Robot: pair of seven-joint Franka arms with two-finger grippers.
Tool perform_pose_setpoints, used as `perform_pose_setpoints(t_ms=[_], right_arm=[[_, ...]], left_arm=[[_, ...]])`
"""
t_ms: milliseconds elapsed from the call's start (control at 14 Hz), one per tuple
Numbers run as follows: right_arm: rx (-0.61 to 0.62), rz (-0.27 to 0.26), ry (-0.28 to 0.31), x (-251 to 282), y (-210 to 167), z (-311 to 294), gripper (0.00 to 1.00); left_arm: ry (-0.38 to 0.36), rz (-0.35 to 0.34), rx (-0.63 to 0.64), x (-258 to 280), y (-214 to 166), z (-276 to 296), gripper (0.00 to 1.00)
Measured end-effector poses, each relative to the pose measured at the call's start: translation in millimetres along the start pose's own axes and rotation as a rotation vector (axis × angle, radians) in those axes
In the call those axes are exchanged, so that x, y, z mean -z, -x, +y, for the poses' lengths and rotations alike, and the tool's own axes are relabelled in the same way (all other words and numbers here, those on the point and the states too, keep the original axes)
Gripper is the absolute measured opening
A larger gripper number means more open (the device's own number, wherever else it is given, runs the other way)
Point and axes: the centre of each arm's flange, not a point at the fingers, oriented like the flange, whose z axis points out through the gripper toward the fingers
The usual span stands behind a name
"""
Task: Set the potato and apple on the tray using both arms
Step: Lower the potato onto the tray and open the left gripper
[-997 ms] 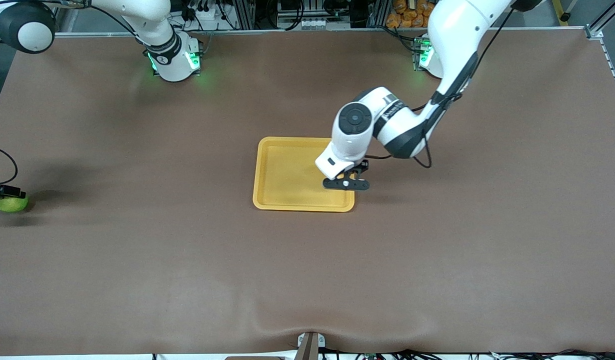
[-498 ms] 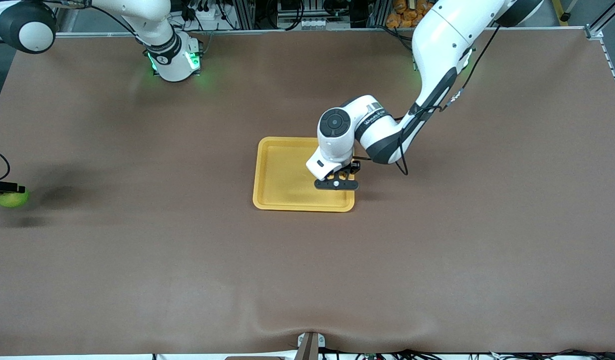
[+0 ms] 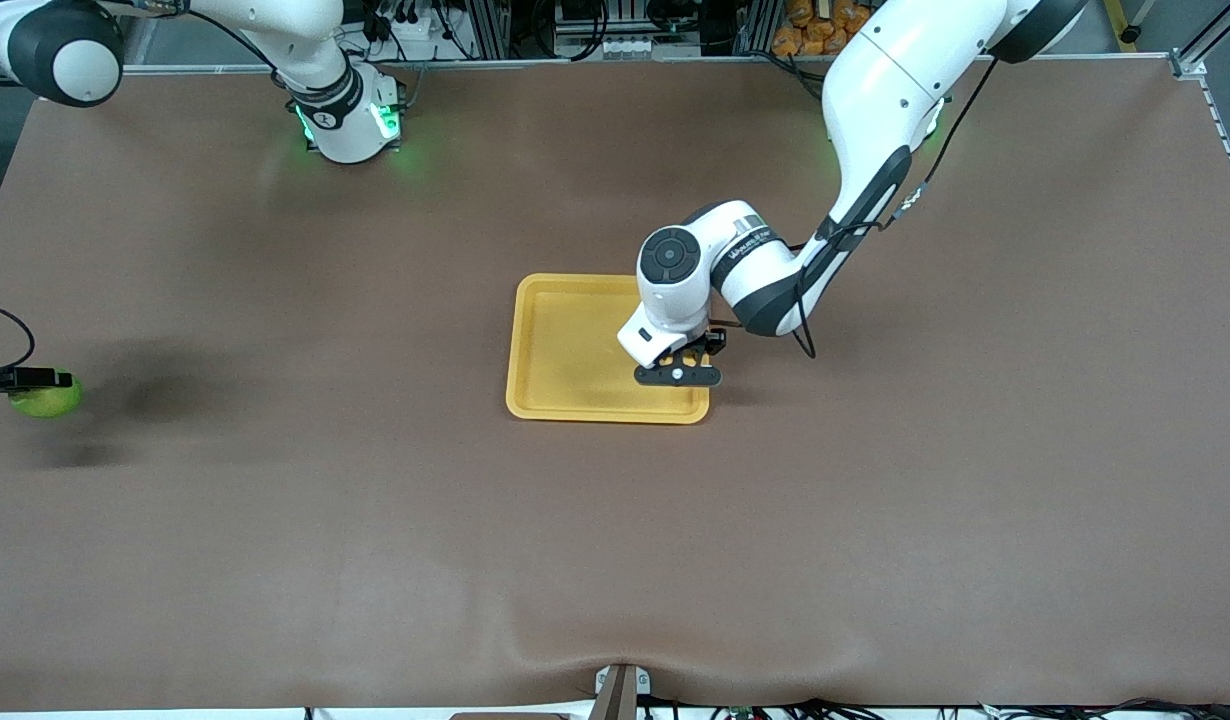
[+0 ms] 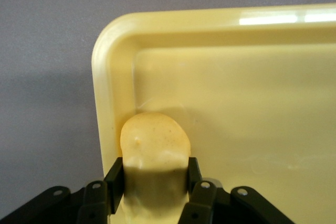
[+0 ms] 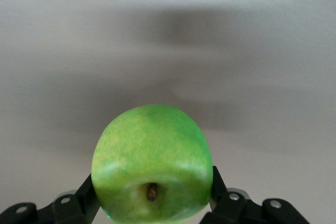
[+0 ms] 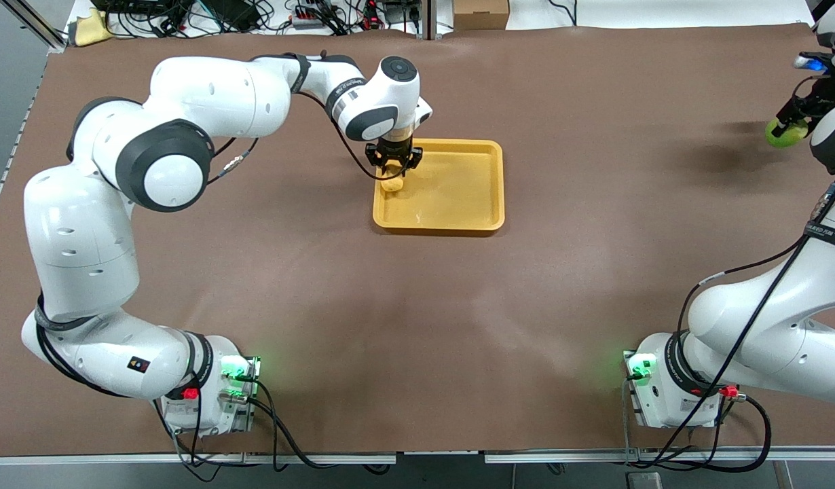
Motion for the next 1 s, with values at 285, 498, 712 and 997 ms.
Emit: perform_pose_setpoints(t_ms=[285, 498, 712, 997], right_arm=[[0.019, -0.019, -0.046, 31, -2, -39, 0.82], [0.018, -0.022, -0.043, 43, -6, -57, 0.82], [0.000, -0.029, -0.044, 62, -3, -75, 0.82], [-0.019, 0.001, -0.129, 81, 1, -97, 0.82]], left_arm=[[-0.011, 0.010, 0.000, -2, -1, -1, 0.77], [-0.003, 0.034, 0.014, 8, -13, -4, 1.00], [-0.012, 0.057, 0.060, 37, -36, -21, 1.00], [-0.030, 0.064, 0.102, 109, -64, -70, 1.00]])
